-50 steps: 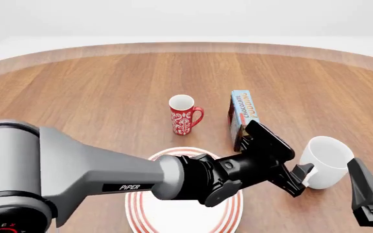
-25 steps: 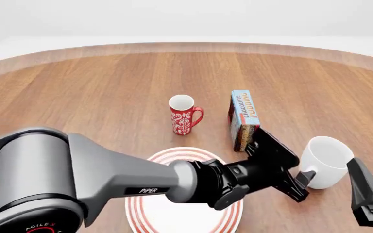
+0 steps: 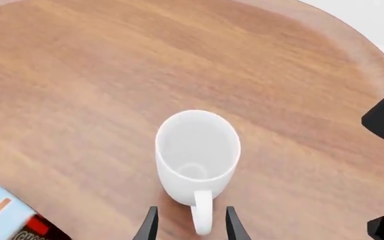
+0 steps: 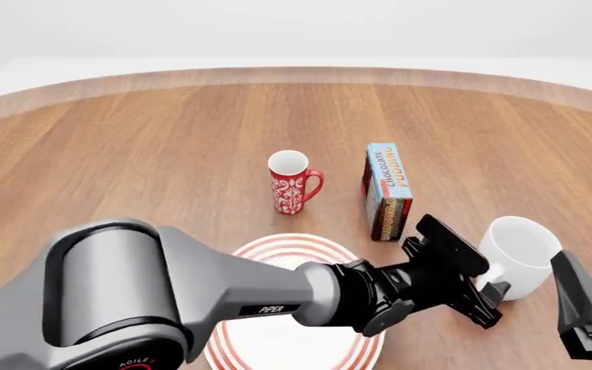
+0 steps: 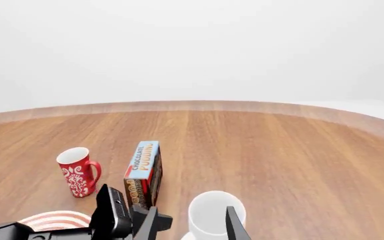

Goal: Pick up the white mug and put it on the plate, and put the chocolate pudding to the right of the plate.

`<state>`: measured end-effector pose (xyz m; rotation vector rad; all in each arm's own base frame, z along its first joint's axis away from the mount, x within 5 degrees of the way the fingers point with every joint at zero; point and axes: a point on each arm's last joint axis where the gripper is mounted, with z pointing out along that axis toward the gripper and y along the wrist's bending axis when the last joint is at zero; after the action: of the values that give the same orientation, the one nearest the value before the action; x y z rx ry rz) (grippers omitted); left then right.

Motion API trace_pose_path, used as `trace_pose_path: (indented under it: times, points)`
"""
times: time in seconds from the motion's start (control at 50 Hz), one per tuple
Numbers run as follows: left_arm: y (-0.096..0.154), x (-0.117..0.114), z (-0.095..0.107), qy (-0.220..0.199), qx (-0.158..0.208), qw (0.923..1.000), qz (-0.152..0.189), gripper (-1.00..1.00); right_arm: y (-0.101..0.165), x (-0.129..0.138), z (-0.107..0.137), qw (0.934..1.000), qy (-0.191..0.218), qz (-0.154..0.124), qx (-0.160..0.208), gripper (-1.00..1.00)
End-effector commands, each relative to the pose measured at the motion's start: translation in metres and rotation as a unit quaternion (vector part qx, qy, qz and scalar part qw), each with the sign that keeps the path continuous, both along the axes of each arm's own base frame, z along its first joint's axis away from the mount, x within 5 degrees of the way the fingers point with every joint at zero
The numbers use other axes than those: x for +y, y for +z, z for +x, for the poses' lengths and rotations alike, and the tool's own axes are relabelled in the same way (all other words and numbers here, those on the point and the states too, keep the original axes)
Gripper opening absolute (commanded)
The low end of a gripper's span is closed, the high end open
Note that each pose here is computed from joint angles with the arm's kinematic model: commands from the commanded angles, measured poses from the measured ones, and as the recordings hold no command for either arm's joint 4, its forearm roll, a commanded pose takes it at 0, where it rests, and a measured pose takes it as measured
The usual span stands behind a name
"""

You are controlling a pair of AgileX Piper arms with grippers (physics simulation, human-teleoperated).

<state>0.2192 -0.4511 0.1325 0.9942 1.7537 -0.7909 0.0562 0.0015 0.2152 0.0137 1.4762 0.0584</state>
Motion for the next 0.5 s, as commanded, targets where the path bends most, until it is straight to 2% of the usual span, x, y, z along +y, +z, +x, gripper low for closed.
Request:
trace_pose_path:
  times: [0.02,0.16,0.32,0.5]
  points:
    - [-0.010,-0.010,-0.002,-0.006,0.005,0.9999,0.012,1.00,0.000,0.000,0.000,1.0000,0.000,0.001,0.000,1.00]
    - [-0.017,-0.010,-0.006,-0.009,0.010,0.9998,0.016,1.00,0.000,0.000,0.001,1.0000,0.001,0.002,0.001,1.00]
    - [-0.015,-0.002,-0.010,-0.009,0.013,0.9997,0.018,1.00,0.000,0.000,0.000,1.0000,0.000,0.003,0.001,1.00]
    - [-0.022,-0.006,-0.005,-0.006,0.017,0.9994,0.028,1.00,0.000,0.000,0.000,1.0000,0.000,0.004,0.001,1.00]
